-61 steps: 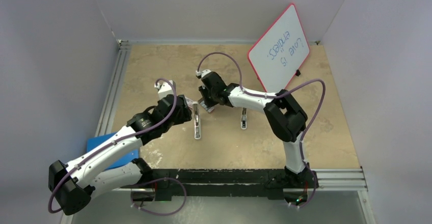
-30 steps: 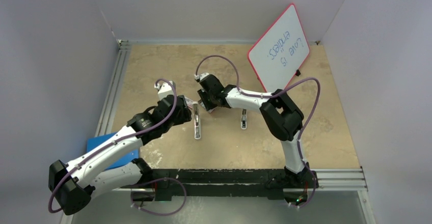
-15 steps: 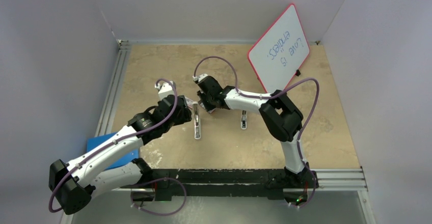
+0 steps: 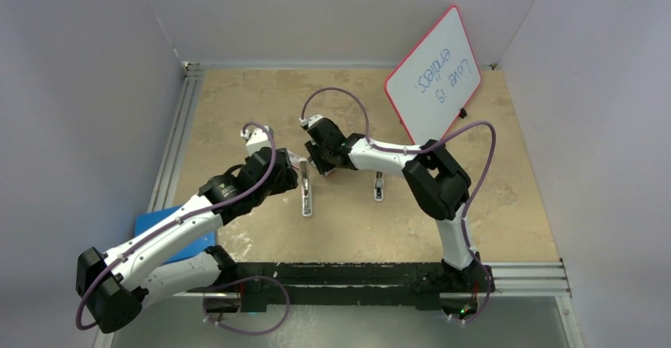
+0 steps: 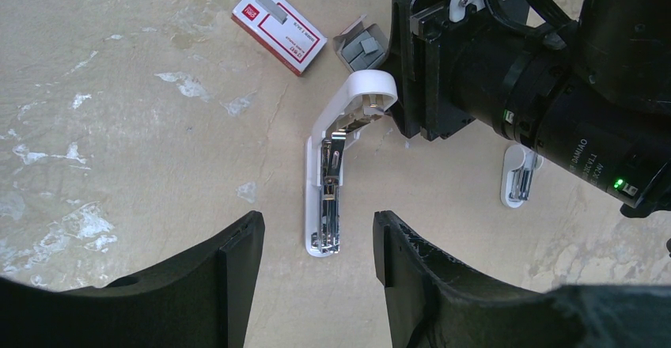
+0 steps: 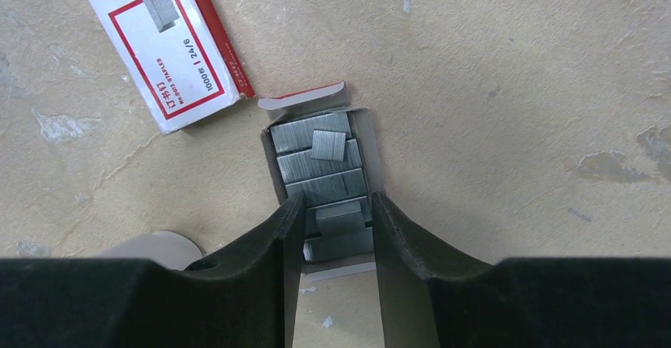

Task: Load the staples into the stapler

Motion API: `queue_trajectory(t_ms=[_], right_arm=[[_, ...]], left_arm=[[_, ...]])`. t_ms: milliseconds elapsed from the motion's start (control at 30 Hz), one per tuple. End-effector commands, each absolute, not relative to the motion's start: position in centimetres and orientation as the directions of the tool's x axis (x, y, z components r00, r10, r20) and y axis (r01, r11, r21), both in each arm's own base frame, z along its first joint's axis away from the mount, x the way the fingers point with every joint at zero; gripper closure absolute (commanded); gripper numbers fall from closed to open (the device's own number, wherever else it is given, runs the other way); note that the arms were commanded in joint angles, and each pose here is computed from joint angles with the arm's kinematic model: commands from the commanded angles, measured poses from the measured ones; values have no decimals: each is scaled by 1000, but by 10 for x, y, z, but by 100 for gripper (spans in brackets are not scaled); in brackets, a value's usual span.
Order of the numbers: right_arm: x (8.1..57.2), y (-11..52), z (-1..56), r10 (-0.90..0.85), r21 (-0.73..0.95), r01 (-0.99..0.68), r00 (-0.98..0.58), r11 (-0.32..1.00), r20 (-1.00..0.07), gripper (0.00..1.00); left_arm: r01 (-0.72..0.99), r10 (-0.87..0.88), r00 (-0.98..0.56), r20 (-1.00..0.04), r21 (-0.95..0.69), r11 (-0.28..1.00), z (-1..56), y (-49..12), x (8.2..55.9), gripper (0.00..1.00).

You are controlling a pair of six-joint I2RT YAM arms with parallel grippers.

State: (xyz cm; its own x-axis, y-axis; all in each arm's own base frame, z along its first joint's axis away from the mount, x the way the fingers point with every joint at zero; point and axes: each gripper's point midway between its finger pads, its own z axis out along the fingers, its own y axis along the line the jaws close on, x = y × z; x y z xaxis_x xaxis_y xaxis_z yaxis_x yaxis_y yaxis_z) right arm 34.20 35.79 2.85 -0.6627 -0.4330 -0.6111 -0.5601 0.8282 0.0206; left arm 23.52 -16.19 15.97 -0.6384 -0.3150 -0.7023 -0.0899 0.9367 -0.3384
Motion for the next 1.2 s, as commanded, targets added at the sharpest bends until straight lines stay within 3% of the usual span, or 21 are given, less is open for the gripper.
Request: queue_trajectory(t_ms=[0, 367, 500, 767, 1167], right_arm=[[334, 359, 38, -437, 40, -579, -658, 815, -613, 61], [331, 345, 28, -473, -10, -579, -655, 815, -589, 65], [333, 345, 29, -467, -15, -572, -654, 820, -594, 72], [338, 354, 55, -408, 25, -554, -642, 832, -649, 78], [343, 359, 88, -311, 79, -512, -630, 855, -712, 78]], left_arm=[[-95, -338, -620, -708, -360, 928, 164, -163, 240, 47], [-97, -336, -623, -706, -357, 929, 162, -163, 240, 47], [-95, -336, -622, -707, -357, 929, 162, -164, 240, 47], [-95, -336, -622, -707, -357, 929, 162, -163, 240, 47], [-94, -336, -623, -706, -359, 929, 163, -164, 240, 47]])
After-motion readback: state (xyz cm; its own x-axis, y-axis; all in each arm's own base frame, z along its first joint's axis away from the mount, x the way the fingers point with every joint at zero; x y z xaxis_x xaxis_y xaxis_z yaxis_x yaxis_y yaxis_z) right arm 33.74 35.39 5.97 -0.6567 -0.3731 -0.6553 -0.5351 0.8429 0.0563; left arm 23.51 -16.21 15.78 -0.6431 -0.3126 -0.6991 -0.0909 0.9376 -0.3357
